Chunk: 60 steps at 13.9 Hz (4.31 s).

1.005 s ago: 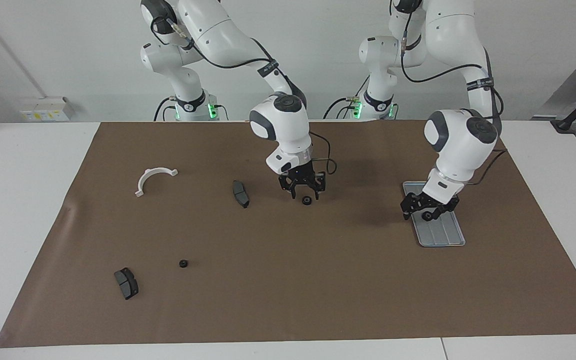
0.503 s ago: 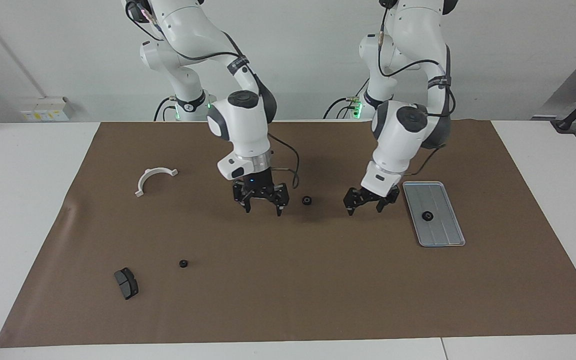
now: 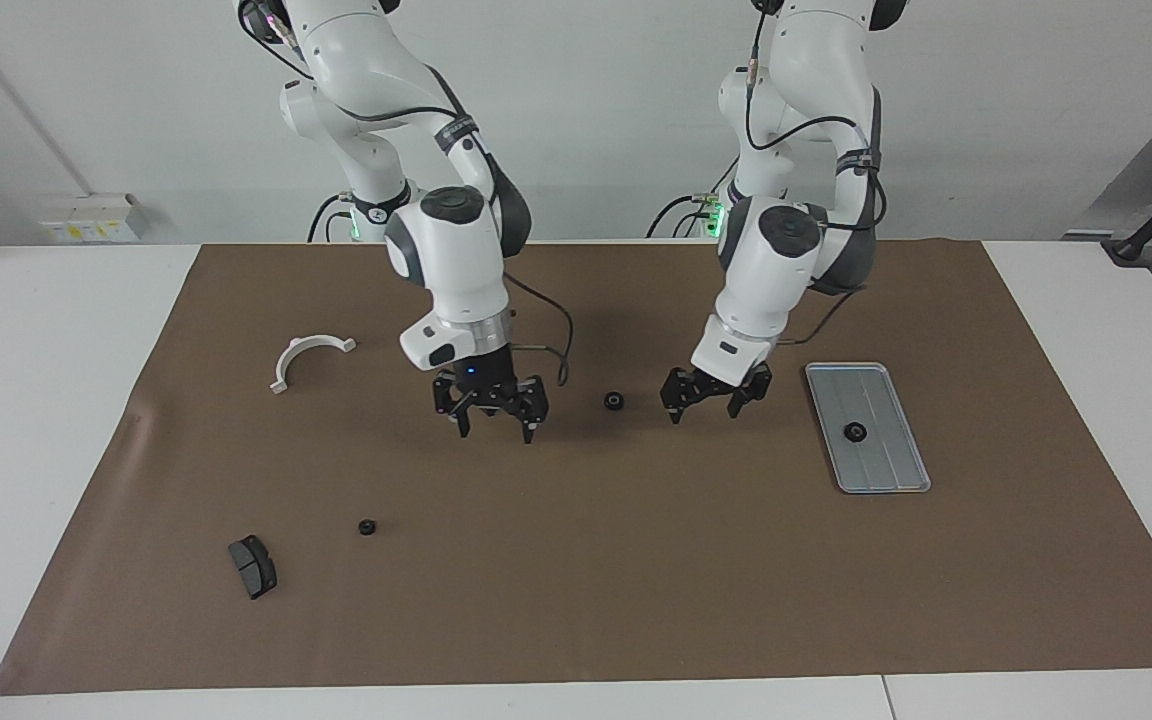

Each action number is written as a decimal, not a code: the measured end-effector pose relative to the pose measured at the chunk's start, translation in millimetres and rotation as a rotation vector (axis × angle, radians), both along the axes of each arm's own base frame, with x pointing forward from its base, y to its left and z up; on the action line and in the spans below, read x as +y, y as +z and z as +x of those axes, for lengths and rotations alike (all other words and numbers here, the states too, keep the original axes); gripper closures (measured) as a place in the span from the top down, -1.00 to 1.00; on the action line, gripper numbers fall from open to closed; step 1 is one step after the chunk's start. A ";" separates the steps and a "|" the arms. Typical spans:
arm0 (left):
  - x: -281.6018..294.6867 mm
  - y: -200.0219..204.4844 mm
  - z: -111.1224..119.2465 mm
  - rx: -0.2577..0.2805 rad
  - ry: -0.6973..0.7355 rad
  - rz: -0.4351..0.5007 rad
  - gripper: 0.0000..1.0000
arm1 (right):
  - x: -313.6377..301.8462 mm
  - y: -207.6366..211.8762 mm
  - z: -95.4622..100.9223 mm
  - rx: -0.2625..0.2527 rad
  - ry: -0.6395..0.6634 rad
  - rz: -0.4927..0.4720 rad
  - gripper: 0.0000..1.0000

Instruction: Pick bearing gear from pile to tray

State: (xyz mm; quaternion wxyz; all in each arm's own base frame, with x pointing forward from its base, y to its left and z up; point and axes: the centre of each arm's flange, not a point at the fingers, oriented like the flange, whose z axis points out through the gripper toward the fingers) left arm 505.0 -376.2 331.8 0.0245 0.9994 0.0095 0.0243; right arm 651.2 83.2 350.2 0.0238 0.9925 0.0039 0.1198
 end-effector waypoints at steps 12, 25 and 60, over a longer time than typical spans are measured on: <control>-16.8 -34.5 -16.7 0.032 -0.051 0.046 0.22 | -5.0 -50.3 49.8 0.131 0.034 -0.001 1.00; 5.5 -1.4 22.6 -0.003 0.015 0.033 -0.30 | -10.7 -60.9 51.1 0.131 0.010 0.031 0.22; 314.8 69.1 78.0 0.002 -0.158 0.048 1.00 | 354.0 -28.4 -97.8 0.111 -0.273 0.240 -0.53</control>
